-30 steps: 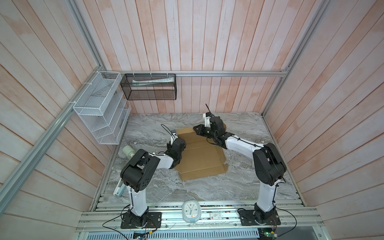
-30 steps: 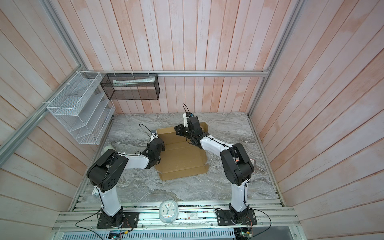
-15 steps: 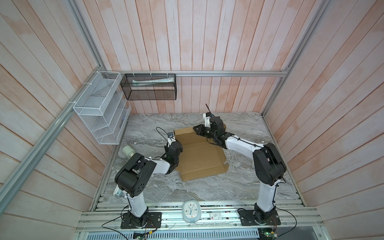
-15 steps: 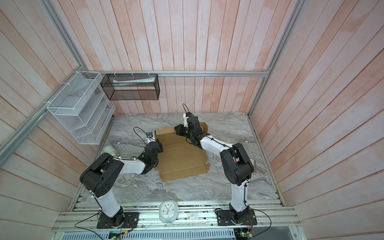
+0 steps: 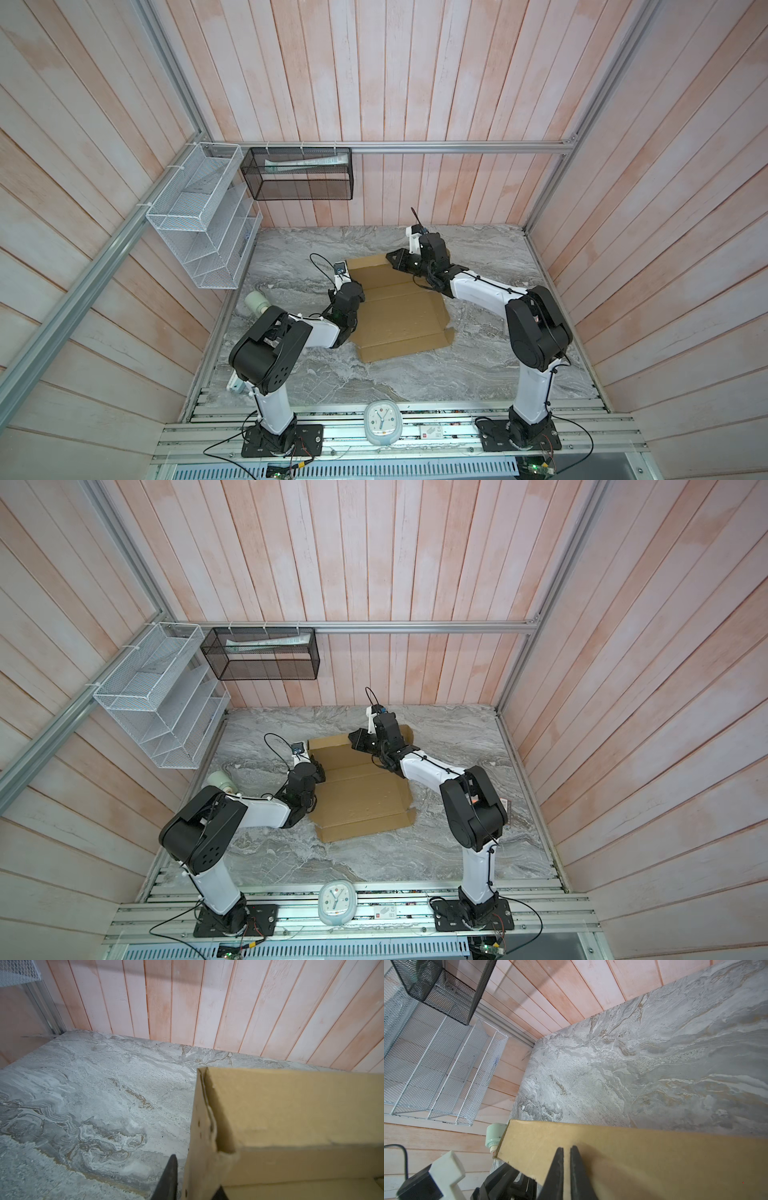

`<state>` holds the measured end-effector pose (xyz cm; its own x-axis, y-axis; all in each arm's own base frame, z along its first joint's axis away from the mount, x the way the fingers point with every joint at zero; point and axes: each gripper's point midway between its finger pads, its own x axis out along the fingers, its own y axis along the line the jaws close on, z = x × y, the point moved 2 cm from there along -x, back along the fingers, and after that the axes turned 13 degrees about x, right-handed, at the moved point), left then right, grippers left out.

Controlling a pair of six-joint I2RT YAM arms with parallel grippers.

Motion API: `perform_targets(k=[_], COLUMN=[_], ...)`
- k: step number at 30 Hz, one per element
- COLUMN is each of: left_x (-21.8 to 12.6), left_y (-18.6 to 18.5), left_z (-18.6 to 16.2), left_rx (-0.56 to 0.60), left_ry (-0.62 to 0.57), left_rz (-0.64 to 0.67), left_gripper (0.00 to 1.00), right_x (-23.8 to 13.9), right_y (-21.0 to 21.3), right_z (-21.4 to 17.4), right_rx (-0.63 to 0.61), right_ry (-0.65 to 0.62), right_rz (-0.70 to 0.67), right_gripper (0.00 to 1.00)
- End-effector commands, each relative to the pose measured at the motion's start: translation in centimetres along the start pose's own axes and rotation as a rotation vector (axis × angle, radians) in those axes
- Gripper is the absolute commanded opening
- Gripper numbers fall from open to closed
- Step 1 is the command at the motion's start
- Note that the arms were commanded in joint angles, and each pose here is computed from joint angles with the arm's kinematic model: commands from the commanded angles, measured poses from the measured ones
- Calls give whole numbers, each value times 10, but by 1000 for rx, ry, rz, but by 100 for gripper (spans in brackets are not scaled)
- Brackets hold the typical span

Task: Fold the paper box

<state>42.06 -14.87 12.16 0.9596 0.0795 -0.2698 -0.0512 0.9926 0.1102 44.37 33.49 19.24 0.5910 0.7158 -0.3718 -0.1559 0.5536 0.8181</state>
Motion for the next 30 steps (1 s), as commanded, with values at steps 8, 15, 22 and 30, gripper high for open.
perform_targets(k=[8, 15, 22, 30], left_x=[0, -2, -5, -7], left_y=[9, 10, 13, 14], left_z=[18, 18, 13, 8], left_rx=[-33, -36, -46, -43], left_ry=[-50, -50, -42, -34], left_rz=[31, 22, 13, 4], left_gripper=[11, 8, 0, 0], right_x=[8, 9, 7, -6], right_y=[-20, -18, -13, 4], right_z=[-7, -6, -3, 3], right_rx=[23, 21, 12, -31], right_ry=[34, 34, 30, 6], right_rz=[-64, -59, -46, -9], right_gripper=[11, 11, 13, 22])
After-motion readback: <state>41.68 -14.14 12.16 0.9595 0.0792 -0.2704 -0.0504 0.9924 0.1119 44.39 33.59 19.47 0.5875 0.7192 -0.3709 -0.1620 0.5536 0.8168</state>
